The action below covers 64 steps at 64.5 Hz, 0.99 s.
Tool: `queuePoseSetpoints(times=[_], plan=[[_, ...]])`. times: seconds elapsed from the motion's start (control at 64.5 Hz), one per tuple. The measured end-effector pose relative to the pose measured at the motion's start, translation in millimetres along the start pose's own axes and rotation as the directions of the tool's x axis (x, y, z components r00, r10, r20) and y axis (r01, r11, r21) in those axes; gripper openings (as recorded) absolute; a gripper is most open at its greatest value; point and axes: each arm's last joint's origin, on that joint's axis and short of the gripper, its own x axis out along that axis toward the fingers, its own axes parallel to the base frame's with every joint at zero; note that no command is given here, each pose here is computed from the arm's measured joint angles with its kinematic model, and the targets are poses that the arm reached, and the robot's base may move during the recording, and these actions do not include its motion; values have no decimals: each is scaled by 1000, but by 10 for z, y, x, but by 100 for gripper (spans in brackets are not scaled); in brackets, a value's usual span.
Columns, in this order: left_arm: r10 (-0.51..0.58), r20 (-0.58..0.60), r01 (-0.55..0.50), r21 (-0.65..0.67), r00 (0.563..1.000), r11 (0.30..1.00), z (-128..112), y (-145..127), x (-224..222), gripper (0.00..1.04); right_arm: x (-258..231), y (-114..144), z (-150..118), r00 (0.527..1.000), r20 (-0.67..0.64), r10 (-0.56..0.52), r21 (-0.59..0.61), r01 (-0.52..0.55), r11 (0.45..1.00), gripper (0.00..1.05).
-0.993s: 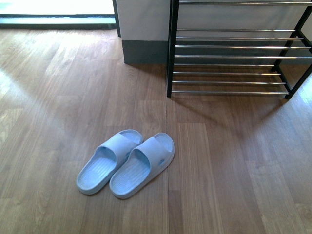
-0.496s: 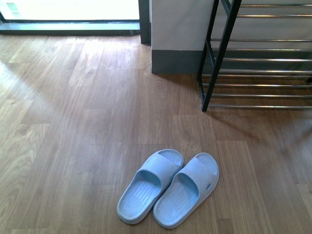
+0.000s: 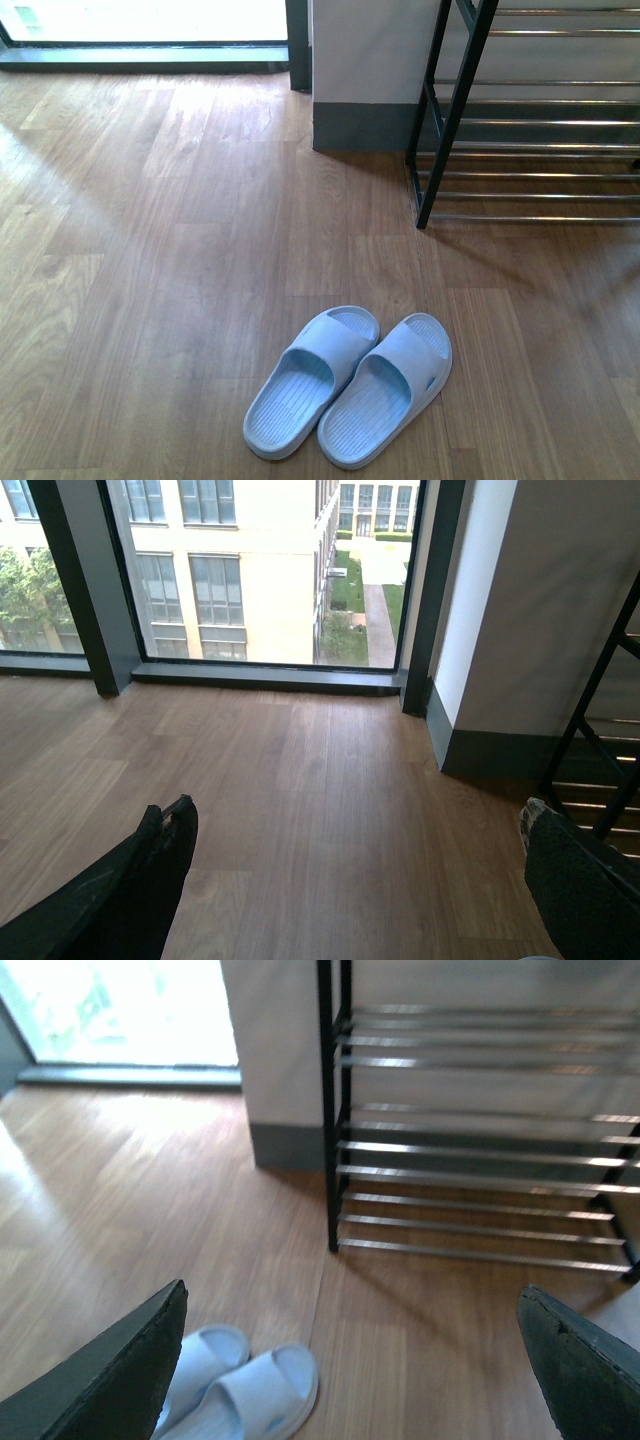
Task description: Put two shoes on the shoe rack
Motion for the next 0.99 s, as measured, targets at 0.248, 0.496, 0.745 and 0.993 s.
queuePoseSetpoints(times=[0.248,0.496,0.745,0.993], plan=[[0,0,0,0,1000,1000,0,0,0,95,735,216,-169,963,-250,99,-21,-107,994,96],[0,0,0,0,1000,1000,0,0,0,95,1528,362,-977,816,-573,80,-5,-102,995,96],[0,0,0,0,1000,1000,0,0,0,95,1902,555,-1695,680,-731,60,-40,-131,991,96],[0,0,0,0,1000,1000,0,0,0,95,2159,804,-2308,579,-815,32,-42,-114,993,96]])
